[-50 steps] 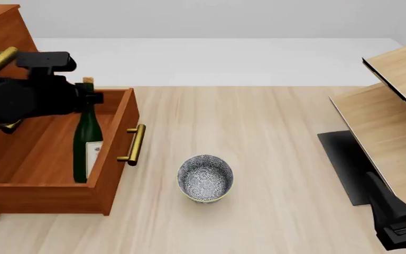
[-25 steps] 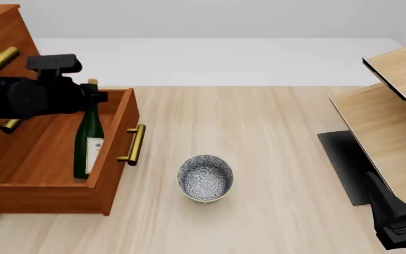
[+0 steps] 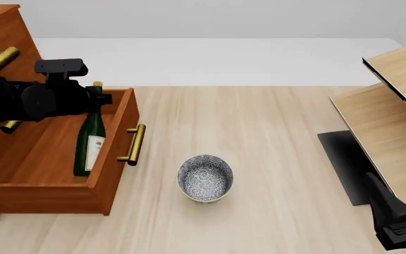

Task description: Put the wine bottle in the bottom drawer of the cabinet.

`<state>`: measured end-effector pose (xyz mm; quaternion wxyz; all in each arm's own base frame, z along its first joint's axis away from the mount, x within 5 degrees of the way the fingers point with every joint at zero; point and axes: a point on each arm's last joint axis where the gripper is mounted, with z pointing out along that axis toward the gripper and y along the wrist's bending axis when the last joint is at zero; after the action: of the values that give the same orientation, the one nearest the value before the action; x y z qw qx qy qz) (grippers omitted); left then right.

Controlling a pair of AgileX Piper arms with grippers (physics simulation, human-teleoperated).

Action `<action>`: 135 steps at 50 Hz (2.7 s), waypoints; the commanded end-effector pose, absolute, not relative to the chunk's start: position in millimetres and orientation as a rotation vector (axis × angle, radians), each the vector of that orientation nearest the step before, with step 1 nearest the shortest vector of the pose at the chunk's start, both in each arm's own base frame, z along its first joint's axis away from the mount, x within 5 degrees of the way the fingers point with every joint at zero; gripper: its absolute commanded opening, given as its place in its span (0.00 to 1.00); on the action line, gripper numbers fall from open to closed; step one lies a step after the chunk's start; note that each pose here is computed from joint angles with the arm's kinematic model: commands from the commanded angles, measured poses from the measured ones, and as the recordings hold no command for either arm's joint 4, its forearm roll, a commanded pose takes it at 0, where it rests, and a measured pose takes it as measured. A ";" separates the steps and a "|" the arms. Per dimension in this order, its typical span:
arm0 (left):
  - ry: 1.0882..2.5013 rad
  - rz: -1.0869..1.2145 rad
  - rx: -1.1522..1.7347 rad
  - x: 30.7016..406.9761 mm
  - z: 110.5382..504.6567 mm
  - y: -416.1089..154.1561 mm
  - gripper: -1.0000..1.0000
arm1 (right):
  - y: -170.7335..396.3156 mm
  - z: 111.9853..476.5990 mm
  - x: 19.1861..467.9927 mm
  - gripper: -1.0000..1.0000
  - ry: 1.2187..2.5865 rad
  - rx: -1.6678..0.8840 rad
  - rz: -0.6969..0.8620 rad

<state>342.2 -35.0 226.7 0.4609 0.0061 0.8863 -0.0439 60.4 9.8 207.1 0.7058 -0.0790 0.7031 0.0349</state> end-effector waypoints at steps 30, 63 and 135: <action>2.343 -0.082 0.058 327.9 164.2 -35.5 0.00 | 10.1 207.3 61.0 1.00 1.563 -0.180 0.078; 2.328 -0.076 0.022 336.6 171.8 -28.7 0.00 | 10.1 207.1 60.6 1.00 1.564 -0.182 0.079; 2.198 -0.018 0.108 328.2 272.0 -21.2 1.00 | 11.2 207.2 60.8 1.00 1.562 -0.201 0.085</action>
<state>334.8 -23.0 238.4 0.4322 0.0358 0.9010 -0.0126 60.7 11.0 207.1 0.7046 -0.0884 0.7031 0.0379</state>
